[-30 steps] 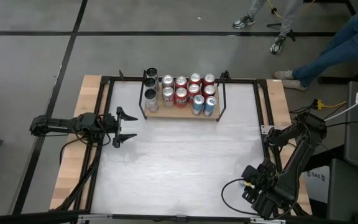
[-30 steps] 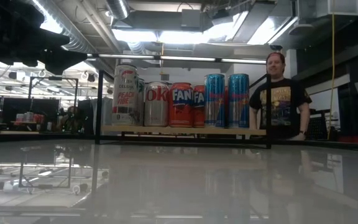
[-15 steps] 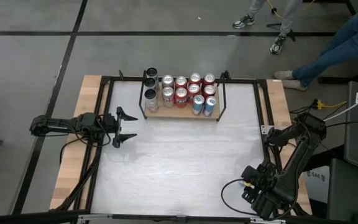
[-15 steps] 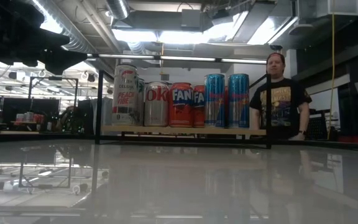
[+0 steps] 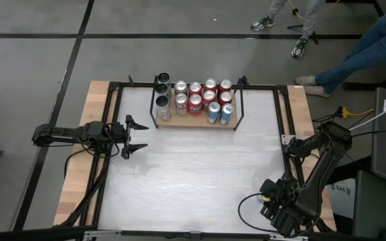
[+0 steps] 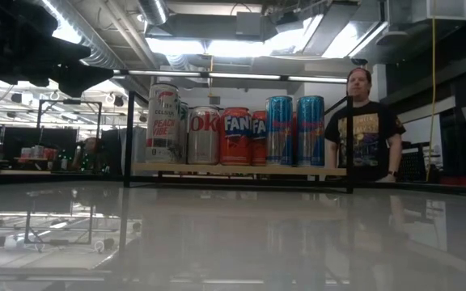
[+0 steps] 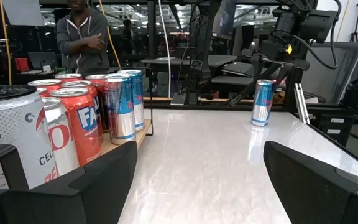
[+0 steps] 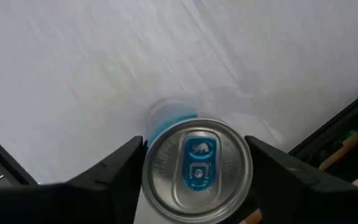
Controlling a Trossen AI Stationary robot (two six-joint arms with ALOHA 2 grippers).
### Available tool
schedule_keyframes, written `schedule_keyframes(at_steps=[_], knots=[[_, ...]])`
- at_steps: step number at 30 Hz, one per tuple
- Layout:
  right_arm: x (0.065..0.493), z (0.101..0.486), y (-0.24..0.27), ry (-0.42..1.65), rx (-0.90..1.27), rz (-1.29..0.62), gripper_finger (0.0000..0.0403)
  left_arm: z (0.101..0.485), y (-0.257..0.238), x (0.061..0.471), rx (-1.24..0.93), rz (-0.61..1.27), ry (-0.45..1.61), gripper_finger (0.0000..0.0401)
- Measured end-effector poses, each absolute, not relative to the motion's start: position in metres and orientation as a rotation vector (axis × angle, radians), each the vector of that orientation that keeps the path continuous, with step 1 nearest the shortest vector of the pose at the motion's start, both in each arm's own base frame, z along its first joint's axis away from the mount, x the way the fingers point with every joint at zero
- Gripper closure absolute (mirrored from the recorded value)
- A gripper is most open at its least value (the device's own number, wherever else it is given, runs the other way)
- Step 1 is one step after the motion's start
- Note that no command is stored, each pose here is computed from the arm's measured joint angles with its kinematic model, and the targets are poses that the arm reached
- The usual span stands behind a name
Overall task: Place canned beverage on shelf
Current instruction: Put the white and blue soda can on the shelf aligned with other pink soda can
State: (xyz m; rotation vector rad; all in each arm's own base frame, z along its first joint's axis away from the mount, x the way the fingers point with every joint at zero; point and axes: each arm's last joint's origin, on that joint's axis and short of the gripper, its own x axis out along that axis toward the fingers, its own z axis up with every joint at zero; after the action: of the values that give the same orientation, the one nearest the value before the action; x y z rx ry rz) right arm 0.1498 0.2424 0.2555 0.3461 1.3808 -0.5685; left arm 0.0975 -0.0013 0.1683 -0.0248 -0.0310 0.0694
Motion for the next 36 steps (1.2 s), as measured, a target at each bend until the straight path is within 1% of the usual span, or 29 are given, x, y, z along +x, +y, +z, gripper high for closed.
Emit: schedule_keyframes(at_steps=[3, 10, 14, 21, 29, 36], knots=[[0.15, 0.255, 0.243, 1.38, 0.347, -0.567, 0.0169, 0.168, -0.001, 0.098, -0.025, 0.069, -0.031, 0.0056], [0.151, 0.255, 0.245, 1.372, 0.368, -0.549, 0.0167, 0.168, -0.001, 0.098, -0.025, 0.069, -0.031, 0.0056], [0.16, 0.255, 0.242, 1.362, 0.383, -0.538, 0.0172, 0.168, -0.001, 0.098, -0.025, 0.069, -0.031, 0.0056], [0.197, 0.257, 0.226, 1.351, 0.369, -0.415, 0.017, 0.168, -0.001, 0.098, -0.025, 0.069, -0.031, 0.0056], [0.247, 0.258, 0.194, 1.286, 0.313, -0.266, 0.017, 0.168, -0.001, 0.098, -0.025, 0.069, -0.031, 0.0056], [0.275, 0.259, 0.17, 1.223, 0.259, -0.185, 0.0169, 0.168, -0.001, 0.098, -0.025, 0.069, -0.031, 0.0056]])
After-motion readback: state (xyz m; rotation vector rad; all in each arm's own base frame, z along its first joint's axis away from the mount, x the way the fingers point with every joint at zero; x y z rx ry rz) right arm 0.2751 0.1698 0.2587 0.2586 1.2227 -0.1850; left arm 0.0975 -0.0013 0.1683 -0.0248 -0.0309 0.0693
